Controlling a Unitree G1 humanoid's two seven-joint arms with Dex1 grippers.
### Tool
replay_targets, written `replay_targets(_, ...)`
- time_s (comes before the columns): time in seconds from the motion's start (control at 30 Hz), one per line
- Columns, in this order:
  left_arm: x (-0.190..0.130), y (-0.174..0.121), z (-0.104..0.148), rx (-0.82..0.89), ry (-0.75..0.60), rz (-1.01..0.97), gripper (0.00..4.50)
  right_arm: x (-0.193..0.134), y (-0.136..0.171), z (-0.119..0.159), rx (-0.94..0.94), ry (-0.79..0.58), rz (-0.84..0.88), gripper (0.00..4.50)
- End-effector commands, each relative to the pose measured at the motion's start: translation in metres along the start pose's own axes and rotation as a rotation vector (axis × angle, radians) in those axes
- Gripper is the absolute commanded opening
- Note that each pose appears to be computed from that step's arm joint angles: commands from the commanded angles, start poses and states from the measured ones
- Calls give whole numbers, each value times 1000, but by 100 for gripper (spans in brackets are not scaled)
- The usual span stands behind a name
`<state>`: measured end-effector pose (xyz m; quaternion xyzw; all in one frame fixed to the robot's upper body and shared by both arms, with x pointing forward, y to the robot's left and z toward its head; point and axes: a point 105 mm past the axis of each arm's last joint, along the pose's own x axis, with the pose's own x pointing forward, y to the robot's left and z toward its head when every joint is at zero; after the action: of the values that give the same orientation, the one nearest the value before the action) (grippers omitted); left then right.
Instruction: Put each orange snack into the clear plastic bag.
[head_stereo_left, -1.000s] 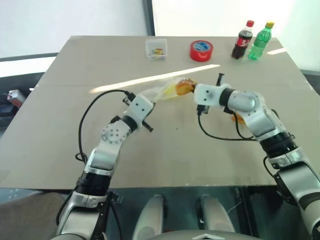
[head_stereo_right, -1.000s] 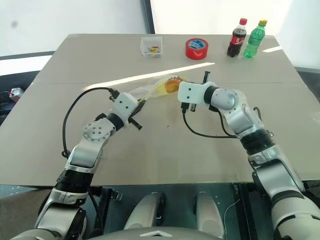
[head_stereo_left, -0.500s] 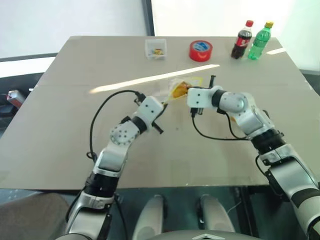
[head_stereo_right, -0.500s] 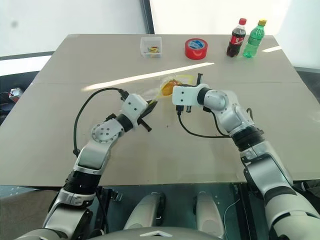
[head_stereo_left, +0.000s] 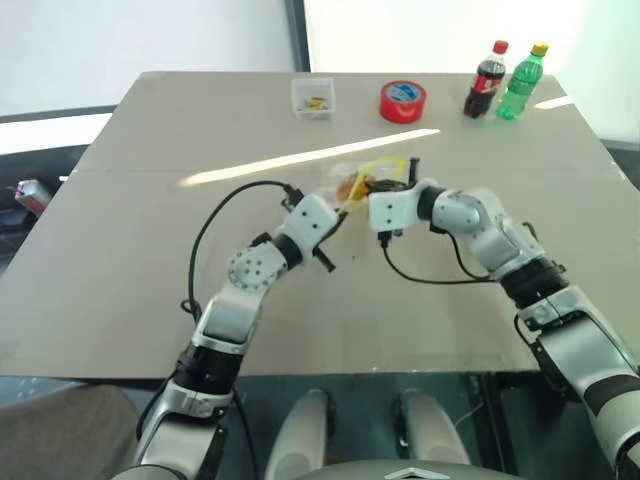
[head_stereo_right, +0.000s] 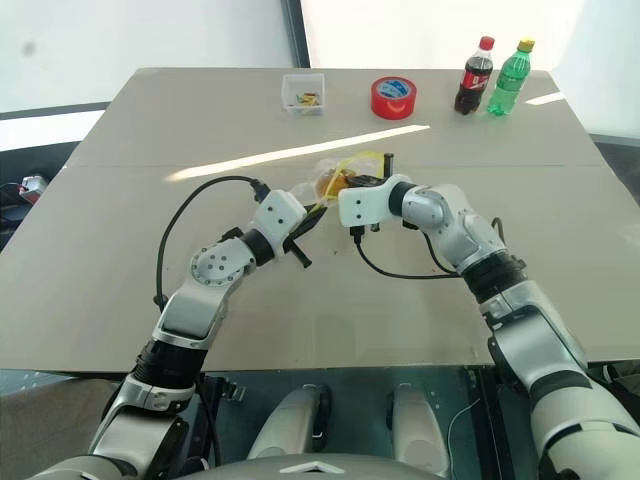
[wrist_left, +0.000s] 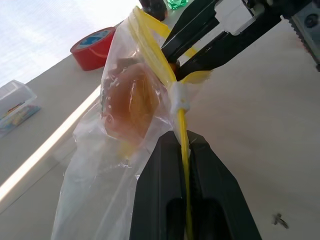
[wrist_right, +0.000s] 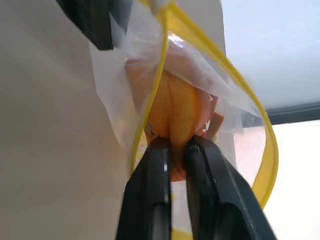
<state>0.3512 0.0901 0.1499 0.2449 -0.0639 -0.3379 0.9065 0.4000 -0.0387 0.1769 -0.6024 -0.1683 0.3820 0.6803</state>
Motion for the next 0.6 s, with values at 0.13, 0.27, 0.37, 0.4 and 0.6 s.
replay_targets(0.13, 1, 9, 20, -25, -78, 39, 0, -8, -20, 0, -44, -16, -67, 372)
replay_targets(0.27, 2, 18, 18, -98, -69, 103, 0, -23, -28, -3, -55, -21, -63, 443)
replay_targets(0.37, 2, 19, 17, -127, -66, 113, 0, -42, -31, 0, -6, -43, -33, 443)
replay_targets(0.4, 2, 19, 16, -126, -61, 114, 0, -51, -33, 0, 79, -52, -27, 443)
replay_targets(0.6, 4, 17, 10, -130, -46, 112, 0, -110, -12, -35, 533, 41, 119, 443)
